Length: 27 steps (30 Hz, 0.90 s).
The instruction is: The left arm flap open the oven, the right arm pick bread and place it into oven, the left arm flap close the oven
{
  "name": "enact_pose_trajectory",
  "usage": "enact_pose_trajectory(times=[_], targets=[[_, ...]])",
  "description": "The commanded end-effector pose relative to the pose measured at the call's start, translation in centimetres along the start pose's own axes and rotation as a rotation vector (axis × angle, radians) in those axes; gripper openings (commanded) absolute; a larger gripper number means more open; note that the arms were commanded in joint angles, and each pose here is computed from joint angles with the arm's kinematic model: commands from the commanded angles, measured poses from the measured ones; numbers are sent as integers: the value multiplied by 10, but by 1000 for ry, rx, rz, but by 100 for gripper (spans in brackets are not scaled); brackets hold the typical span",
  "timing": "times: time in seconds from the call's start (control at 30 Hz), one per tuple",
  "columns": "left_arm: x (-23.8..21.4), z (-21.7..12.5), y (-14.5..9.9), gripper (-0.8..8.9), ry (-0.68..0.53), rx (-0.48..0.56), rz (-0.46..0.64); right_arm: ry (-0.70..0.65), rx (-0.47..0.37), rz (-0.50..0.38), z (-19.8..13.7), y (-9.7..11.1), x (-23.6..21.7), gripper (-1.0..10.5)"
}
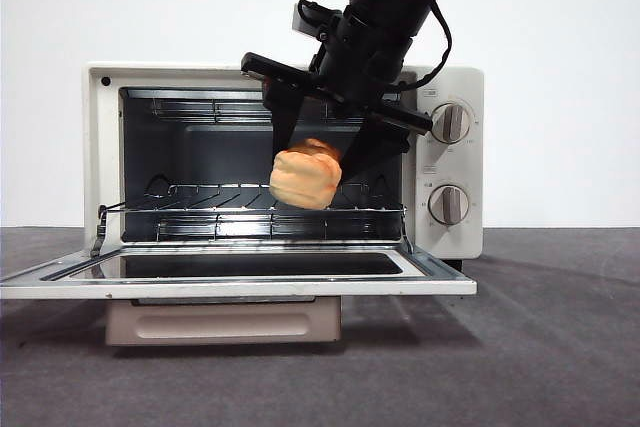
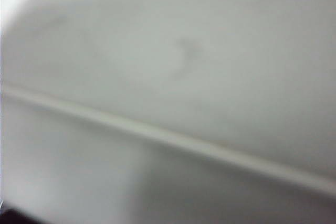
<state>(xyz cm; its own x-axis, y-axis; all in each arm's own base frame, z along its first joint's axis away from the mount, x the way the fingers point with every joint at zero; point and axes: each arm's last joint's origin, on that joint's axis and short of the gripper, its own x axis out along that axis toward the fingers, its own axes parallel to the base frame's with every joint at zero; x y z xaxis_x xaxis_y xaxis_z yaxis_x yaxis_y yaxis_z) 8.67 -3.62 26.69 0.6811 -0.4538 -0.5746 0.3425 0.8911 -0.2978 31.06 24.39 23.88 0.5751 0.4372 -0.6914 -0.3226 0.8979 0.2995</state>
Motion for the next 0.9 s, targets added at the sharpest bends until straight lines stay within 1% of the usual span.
enact_pose_trajectory(times=[0.03,0.27,0.4,0.67,0.83,0.9], targets=[[-2,3,-1,16,-18,6,-7,-36,-37,-6,8,0,6,382],[-2,4,-1,16,-19,7,-7,-32,-37,-5,9,0,-3,402],[-1,5,-2,16,-24,8,-8,-30,-45,-3,11,3,-17,402],[7,12,-1,16,-35,9,-11,-51,-110,37,15,15,-64,402],[13,16,-1,16,-35,3,-11,-55,-161,107,14,22,-99,402],[15,19,-1,16,-45,-1,-13,-59,-190,112,13,23,-113,402]])
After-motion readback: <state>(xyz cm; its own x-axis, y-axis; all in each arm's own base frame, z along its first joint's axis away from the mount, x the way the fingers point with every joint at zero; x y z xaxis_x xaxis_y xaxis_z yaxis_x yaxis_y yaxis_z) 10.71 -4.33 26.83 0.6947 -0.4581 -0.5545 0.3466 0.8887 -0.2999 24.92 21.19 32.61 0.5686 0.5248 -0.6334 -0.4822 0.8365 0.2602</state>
